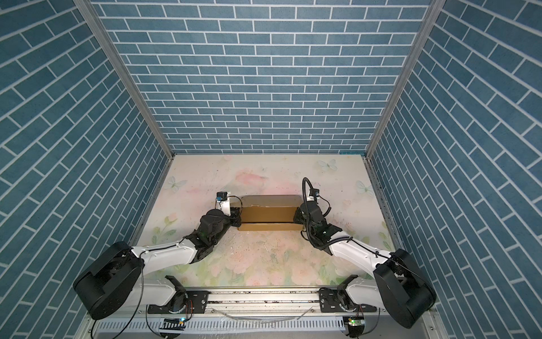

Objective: Fold the paper box

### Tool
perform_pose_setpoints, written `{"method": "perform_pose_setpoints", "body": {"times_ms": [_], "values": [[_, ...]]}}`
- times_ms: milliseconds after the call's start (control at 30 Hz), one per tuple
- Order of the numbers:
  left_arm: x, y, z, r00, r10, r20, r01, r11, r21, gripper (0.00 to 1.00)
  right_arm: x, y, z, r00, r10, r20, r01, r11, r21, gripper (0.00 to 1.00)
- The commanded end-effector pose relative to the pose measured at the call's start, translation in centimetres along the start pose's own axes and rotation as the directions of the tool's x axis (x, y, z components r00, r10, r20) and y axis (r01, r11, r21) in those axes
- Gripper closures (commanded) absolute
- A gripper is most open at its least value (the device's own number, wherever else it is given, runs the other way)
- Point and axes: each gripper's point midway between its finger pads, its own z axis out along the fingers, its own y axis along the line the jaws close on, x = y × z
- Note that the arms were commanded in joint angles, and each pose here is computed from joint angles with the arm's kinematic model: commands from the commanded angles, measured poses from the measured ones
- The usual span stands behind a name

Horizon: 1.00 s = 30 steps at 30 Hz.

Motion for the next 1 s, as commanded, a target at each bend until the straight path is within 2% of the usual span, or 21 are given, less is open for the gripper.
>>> {"method": "perform_pose_setpoints", "body": {"times_ms": [0, 67, 233, 400, 600, 833, 967], "values": [[4.1, -1.0, -0.8, 0.990, 0.071, -0.125, -0.061, 0.995, 0.077, 0.97, 5.9, -0.2, -0.9, 0.975, -0.063, -0.214, 0.052, 0.997, -0.057, 1.00], [4.2, -0.5, -1.2, 0.987, 0.097, -0.125, -0.090, 0.994, 0.063, 0.98, 5.7, 0.2, -1.7, 0.966, -0.110, -0.233, 0.090, 0.991, -0.095, 0.99], [5.0, 0.7, -1.9, 0.985, 0.124, -0.124, -0.121, 0.992, 0.027, 0.99, 6.4, 1.1, -3.6, 0.921, -0.197, -0.337, 0.140, 0.972, -0.187, 0.77], [5.2, 1.3, -2.1, 0.987, 0.127, -0.100, -0.127, 0.992, 0.010, 1.00, 7.7, 0.9, -5.9, 0.882, -0.219, -0.418, 0.121, 0.961, -0.247, 0.66], [5.4, 2.1, -2.1, 0.985, 0.148, -0.090, -0.151, 0.988, -0.024, 1.00, 6.7, 1.7, -9.6, 0.891, -0.201, -0.408, 0.064, 0.944, -0.325, 0.55], [5.9, 2.5, -1.9, 0.980, 0.183, -0.079, -0.186, 0.982, -0.038, 1.00, 1.1, 5.2, -14.1, 0.922, -0.211, -0.326, 0.038, 0.885, -0.464, 0.53], [6.0, 2.5, -1.8, 0.975, 0.209, -0.077, -0.212, 0.976, -0.038, 1.00, -2.9, 6.4, -15.3, 0.945, -0.172, -0.277, 0.019, 0.876, -0.483, 0.53]]}}
